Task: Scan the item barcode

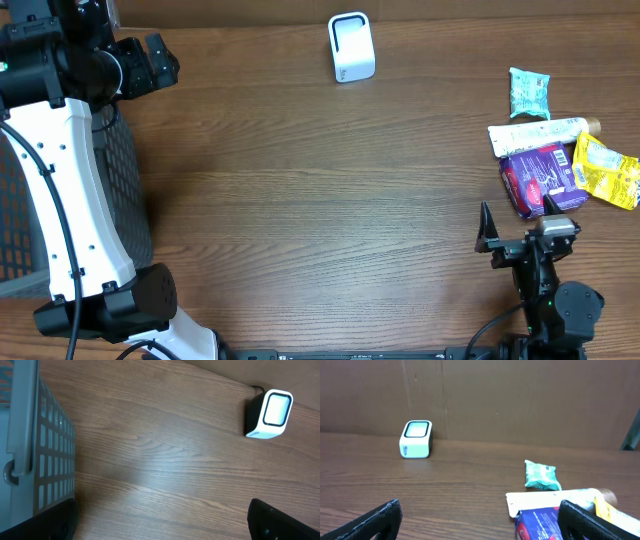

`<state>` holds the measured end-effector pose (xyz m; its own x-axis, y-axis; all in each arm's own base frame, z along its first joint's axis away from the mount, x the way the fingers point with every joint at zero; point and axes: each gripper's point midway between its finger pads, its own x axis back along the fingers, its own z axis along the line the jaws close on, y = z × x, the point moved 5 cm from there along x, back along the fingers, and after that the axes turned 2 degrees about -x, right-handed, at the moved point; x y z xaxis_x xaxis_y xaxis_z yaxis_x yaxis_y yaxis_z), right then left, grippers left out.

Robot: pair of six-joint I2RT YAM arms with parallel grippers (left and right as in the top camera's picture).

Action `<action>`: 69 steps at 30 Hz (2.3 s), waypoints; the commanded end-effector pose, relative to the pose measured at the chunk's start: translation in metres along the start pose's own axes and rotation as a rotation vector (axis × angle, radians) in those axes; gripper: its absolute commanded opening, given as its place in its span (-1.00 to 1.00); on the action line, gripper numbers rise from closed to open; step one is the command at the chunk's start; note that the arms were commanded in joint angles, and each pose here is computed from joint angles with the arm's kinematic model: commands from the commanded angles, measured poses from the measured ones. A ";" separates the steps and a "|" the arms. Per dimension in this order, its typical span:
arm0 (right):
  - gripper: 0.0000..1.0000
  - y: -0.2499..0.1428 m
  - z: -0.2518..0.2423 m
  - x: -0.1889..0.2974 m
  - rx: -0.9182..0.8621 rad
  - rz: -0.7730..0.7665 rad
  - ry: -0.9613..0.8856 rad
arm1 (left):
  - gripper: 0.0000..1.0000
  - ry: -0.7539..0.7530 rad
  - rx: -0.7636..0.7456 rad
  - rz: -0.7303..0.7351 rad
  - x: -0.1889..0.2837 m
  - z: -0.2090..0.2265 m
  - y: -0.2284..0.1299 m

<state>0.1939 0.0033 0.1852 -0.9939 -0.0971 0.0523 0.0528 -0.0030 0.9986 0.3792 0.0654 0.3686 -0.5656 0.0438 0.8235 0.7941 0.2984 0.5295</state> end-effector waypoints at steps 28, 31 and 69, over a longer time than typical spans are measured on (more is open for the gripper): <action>1.00 -0.010 -0.001 -0.002 0.011 -0.048 -0.012 | 0.99 -0.012 0.000 -0.014 0.004 -0.004 0.002; 1.00 -0.010 -0.001 -0.002 0.012 -0.048 -0.012 | 1.00 -0.012 0.000 -0.014 0.004 -0.004 0.002; 1.00 -0.010 -0.001 -0.002 0.011 -0.048 -0.012 | 0.99 -0.207 -0.608 -0.668 0.022 -0.112 -0.051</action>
<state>0.1957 0.0017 0.1765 -0.9963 -0.0855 0.0098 0.0096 0.0028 0.9999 0.3678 -0.0582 0.3981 -0.9267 0.2199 0.3048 0.2677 -0.1830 0.9460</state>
